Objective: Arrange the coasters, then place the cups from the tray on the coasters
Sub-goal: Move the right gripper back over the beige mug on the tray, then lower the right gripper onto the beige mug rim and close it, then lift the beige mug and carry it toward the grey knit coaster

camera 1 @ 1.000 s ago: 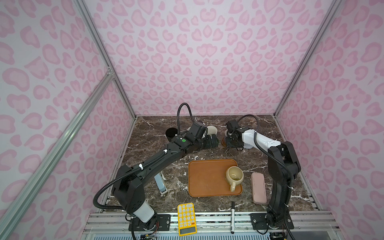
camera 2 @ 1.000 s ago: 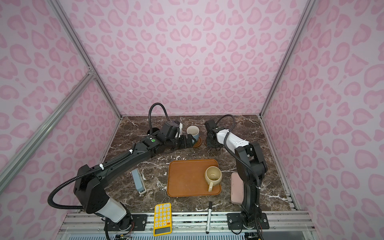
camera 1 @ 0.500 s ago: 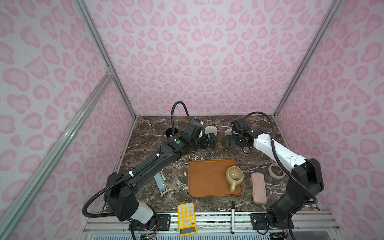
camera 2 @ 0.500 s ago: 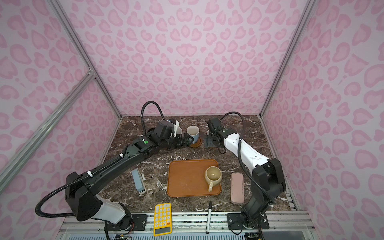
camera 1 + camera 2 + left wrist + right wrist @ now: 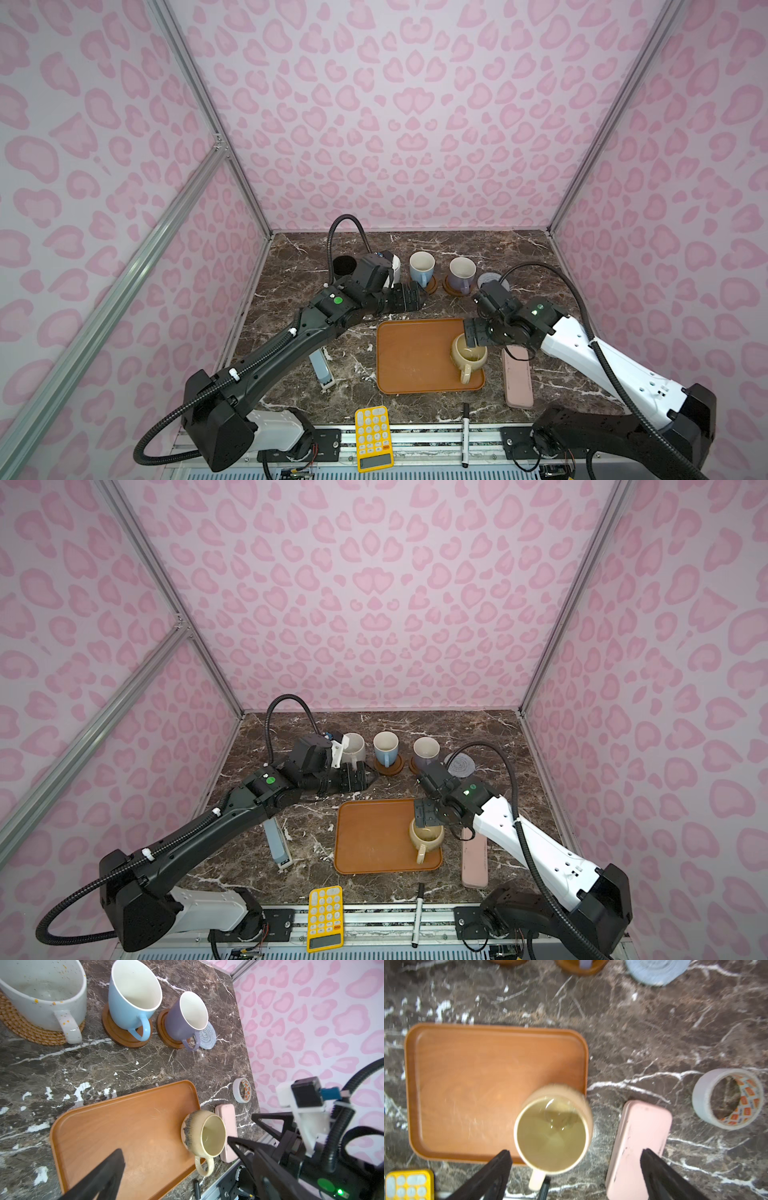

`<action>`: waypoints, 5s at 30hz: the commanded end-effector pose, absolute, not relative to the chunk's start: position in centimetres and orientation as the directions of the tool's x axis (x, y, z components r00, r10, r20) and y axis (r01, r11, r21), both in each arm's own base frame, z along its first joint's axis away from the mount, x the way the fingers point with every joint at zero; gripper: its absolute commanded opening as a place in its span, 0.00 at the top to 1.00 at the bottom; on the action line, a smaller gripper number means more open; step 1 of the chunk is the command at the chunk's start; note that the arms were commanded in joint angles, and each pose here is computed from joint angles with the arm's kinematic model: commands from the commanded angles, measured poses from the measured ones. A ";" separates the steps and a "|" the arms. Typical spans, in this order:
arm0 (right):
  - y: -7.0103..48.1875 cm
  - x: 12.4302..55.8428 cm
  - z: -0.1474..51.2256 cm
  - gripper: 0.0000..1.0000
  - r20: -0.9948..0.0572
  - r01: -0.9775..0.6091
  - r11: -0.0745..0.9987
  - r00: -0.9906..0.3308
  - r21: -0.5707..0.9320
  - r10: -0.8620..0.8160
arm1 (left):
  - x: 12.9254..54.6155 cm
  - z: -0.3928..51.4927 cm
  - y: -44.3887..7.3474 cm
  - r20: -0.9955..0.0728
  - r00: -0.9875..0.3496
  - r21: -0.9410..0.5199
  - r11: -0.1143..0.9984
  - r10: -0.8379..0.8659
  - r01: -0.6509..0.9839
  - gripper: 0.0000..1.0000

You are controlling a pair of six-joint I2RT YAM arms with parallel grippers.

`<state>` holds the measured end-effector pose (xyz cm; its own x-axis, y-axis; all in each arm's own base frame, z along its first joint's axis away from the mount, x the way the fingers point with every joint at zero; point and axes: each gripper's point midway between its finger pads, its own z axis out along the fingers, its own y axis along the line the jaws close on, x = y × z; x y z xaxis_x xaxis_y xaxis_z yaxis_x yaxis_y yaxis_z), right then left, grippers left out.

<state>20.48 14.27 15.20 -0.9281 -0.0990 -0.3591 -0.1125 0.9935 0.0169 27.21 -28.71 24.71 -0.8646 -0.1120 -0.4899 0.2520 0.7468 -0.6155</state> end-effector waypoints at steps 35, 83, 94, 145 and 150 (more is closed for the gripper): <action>17.0 17.6 5.5 0.73 -0.382 0.012 1.000 -0.924 -0.028 0.000 | 23.9 20.4 -28.2 -0.412 -0.903 -0.658 0.726 -0.122 0.202 0.02; 16.0 18.8 8.4 1.00 -0.452 -0.007 1.000 -0.892 0.013 0.000 | 23.9 19.7 -30.2 -0.413 -0.889 -0.685 0.710 -0.197 0.161 0.03; 16.7 17.1 6.8 1.00 -0.384 -0.066 0.998 -0.922 0.012 -0.056 | 23.8 19.2 -30.4 -0.394 -0.899 -0.687 0.711 -0.190 0.151 0.03; 16.6 20.1 7.7 1.00 -0.446 -0.077 0.996 -0.891 -0.041 -0.087 | 24.0 18.1 -29.7 -0.390 -0.897 -0.661 0.741 -0.207 0.116 0.03; 16.3 20.7 8.8 1.00 -0.462 -0.056 0.998 -0.886 -0.002 -0.050 | 24.6 19.1 -29.8 -0.416 -0.883 -0.660 0.740 -0.216 0.129 0.03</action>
<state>19.53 16.66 7.82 -0.9096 -0.0662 -0.4102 -0.0747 0.9972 0.0046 23.96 -29.49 17.98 -0.8976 -0.2018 -0.3919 0.1171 0.7480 -0.6533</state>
